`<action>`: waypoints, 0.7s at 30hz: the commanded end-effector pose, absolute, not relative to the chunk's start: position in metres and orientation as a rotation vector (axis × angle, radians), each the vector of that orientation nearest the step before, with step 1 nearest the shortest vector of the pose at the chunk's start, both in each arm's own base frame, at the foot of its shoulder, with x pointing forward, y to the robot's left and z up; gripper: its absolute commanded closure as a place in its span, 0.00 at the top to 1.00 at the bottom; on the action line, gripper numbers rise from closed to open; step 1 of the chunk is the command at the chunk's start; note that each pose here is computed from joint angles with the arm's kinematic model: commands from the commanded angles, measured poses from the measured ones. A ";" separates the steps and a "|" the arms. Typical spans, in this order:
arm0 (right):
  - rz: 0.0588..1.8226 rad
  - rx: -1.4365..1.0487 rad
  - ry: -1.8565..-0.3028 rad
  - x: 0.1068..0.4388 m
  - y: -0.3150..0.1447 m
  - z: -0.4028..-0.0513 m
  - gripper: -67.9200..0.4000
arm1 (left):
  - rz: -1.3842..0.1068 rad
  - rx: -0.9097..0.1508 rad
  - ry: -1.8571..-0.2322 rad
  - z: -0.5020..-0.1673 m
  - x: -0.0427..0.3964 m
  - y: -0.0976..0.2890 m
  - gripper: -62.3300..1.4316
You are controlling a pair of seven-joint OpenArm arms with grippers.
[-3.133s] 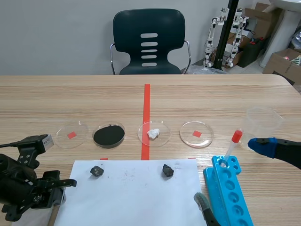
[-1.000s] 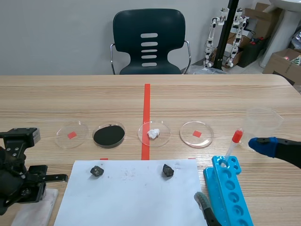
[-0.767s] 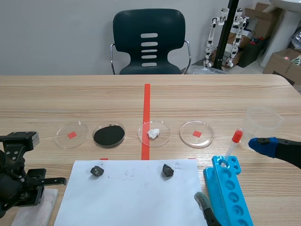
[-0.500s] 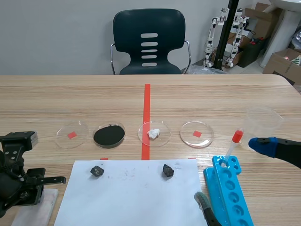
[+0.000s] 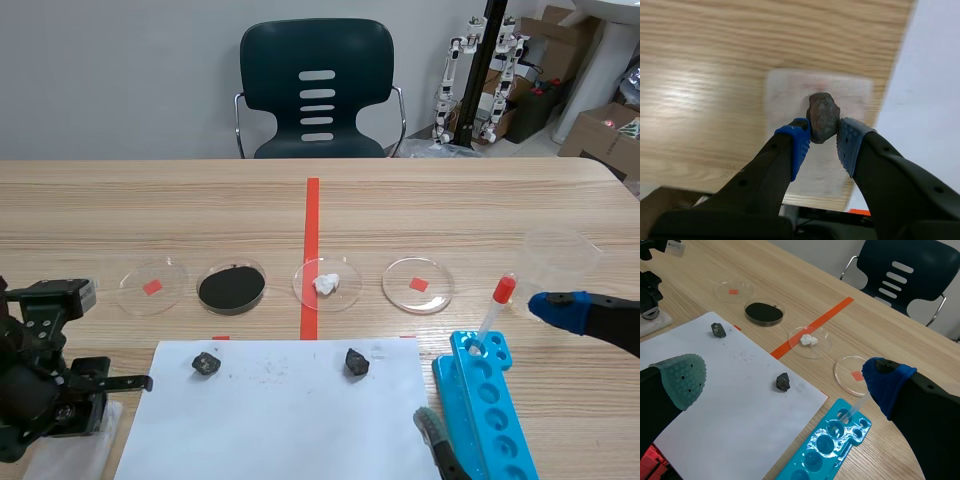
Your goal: Rub the mineral on the streak plate
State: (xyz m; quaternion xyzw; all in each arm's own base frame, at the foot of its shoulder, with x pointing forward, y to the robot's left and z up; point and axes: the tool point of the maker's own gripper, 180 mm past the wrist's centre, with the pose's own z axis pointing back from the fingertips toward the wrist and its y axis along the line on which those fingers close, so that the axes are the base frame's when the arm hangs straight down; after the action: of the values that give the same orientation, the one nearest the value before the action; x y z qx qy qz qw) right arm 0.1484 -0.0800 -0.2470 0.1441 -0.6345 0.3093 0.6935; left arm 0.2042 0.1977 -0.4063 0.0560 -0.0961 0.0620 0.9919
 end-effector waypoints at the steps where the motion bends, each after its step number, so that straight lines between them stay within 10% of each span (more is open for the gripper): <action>1: 0.685 0.322 -1.465 0.154 -0.079 -0.234 1.00 | 0.129 0.180 -0.180 -0.405 0.200 0.213 0.23; 8: 0.685 0.322 -1.466 0.154 -0.079 -0.234 1.00 | 0.125 0.230 -0.178 -0.403 0.199 0.222 0.23; 21: 0.685 0.322 -1.465 0.154 -0.079 -0.234 1.00 | 0.104 -0.034 -0.240 -0.405 0.213 0.175 0.23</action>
State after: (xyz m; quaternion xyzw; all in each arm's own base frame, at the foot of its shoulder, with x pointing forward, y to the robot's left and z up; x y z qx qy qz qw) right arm 0.1484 -0.0800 -0.2470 0.1441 -0.6345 0.3093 0.6935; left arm 0.2131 0.1782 -0.4058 -0.0094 -0.1174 0.0532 0.9916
